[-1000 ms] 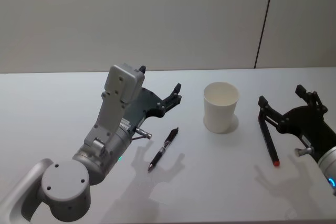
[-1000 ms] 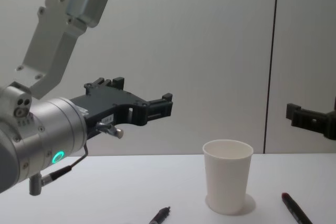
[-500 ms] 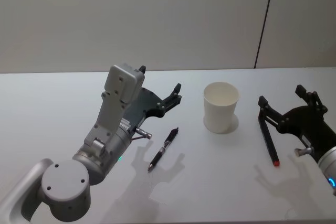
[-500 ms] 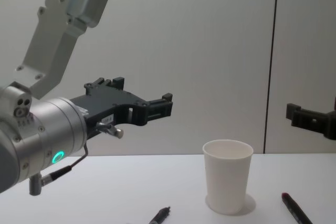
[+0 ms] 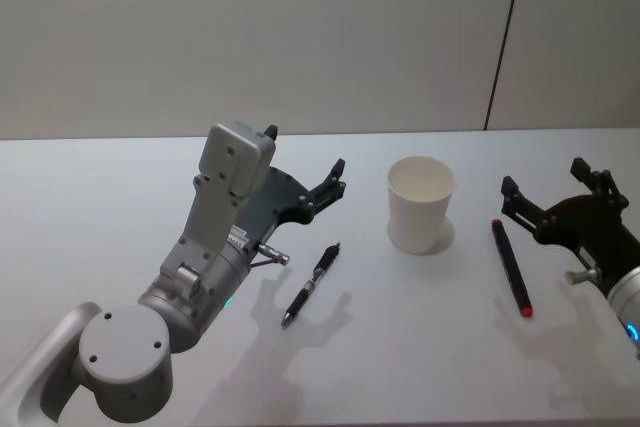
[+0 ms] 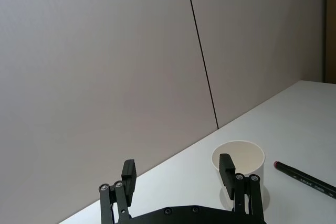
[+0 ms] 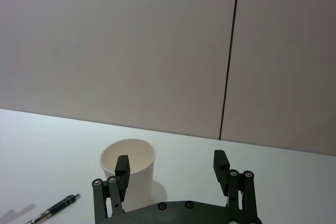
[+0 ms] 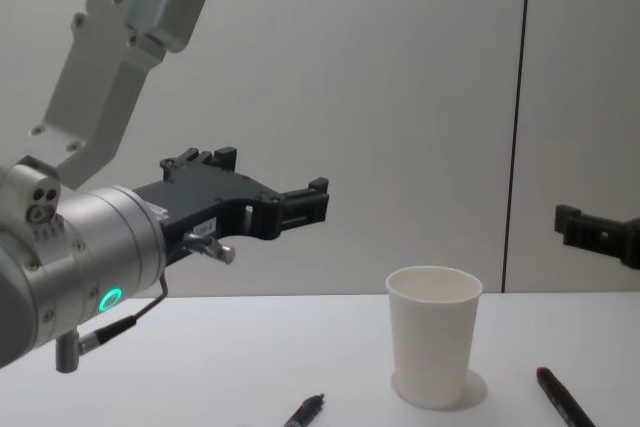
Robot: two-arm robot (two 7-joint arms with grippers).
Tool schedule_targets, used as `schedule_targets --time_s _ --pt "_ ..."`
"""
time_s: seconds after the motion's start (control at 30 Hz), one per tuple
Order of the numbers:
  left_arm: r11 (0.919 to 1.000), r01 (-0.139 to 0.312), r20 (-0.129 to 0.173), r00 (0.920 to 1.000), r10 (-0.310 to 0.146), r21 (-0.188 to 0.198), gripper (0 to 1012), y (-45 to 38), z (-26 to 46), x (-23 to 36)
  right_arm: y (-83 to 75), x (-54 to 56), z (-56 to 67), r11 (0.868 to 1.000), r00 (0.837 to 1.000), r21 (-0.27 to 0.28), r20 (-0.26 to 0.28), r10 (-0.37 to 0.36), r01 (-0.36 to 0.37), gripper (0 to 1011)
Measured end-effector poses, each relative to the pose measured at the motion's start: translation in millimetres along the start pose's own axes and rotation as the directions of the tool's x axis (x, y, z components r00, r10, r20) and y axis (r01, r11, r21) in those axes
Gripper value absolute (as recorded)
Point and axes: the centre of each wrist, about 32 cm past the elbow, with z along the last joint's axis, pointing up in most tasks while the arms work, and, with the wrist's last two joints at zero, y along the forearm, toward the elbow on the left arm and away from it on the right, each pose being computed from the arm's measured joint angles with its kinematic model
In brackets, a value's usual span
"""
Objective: Place the pen into the pen holder.
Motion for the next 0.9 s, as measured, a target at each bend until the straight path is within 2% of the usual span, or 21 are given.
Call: schedule_targets --time_s 0.47,0.9 --pt "1.0000 0.000 0.000 1.0000 0.000 0.000 1009 0.0 0.0 0.0 30.4 4.0 -13.5 0.991 0.996 -0.108 -0.026 -0.081 0.077 1001" --pt "1.0000 0.000 0.000 1.0000 0.000 0.000 1008 0.0 0.0 0.0 58.4 -2.4 -24.9 0.963 0.989 -0.238 -0.050 -0.141 0.126 1002"
